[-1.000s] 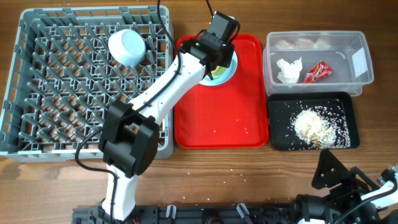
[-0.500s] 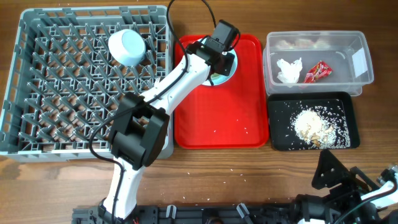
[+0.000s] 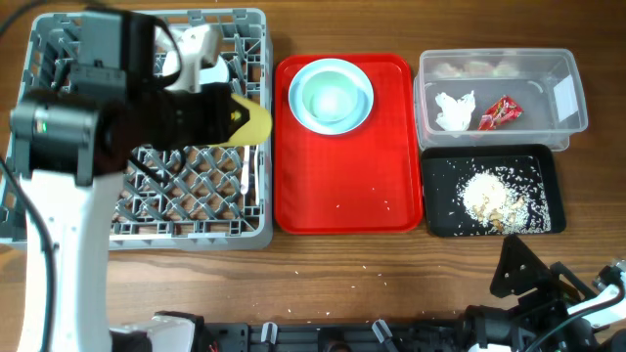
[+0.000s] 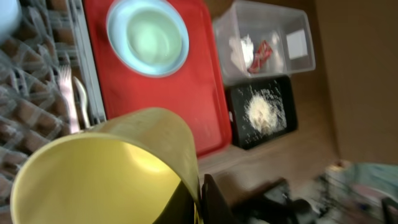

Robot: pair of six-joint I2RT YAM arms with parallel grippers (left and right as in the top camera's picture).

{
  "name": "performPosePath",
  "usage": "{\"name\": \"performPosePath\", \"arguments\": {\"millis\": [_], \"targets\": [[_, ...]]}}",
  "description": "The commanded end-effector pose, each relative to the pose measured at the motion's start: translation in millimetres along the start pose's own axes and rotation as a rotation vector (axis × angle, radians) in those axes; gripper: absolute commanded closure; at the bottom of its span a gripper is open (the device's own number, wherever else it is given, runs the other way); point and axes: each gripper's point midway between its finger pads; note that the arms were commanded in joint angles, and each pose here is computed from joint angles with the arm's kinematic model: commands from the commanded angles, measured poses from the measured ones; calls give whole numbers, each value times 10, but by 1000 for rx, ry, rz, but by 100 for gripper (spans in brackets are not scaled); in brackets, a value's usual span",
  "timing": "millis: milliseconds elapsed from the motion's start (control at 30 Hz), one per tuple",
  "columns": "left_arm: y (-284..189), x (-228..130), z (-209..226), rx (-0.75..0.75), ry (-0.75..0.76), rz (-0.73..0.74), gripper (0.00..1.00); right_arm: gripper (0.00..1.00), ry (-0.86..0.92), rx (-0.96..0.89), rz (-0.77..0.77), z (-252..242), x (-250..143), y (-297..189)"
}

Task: Sort waste into correct bins and load items into the dishwasher rack
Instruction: 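Carry the yellow cup over the dish rack and lower it, then open the left gripper to release the cup and lift away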

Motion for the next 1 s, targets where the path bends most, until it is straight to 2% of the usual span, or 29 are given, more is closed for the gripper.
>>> {"name": "performPosePath", "arguments": {"millis": [0,100,167,333,500,600,633,700,867,967], "targets": [[146,-116,-105,-543,-23,19,96,0,8,8,-13,7,8,-27],[364,-127,378,-737,-175,-119,96,0,8,7,-13,6,8,-27],[522,-147,754,-810,-289,-183,96,0,9,8,-13,7,8,-27],[1040,-305,1807,-796,-526,-229,96,0,8,8,-13,6,8,-27],[1322,-481,2079,-798,-657,-182,96,0,8,8,-13,7,8,-27],[1427,-623,2134,-709,-698,-112,96,0,8,8,-13,6,8,-27],[1499,-780,2177,-624,-739,-38,96,0,8,8,-13,6,8,-27],[1499,-881,2232,-546,-754,8,96,0,8,8,-13,7,8,-27],[1163,-910,2337,-299,-720,32,94,0,8,8,-13,6,8,-27],[884,-1008,2488,10,-734,40,94,0,8,8,-13,7,8,-27]]}}
Point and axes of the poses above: each gripper's point midway between its finger pads, its own y axis out along the fingers, its own z axis along the line the jaws close on, x = y × z, and after that the axes turned 10 degrees about y, right-handed
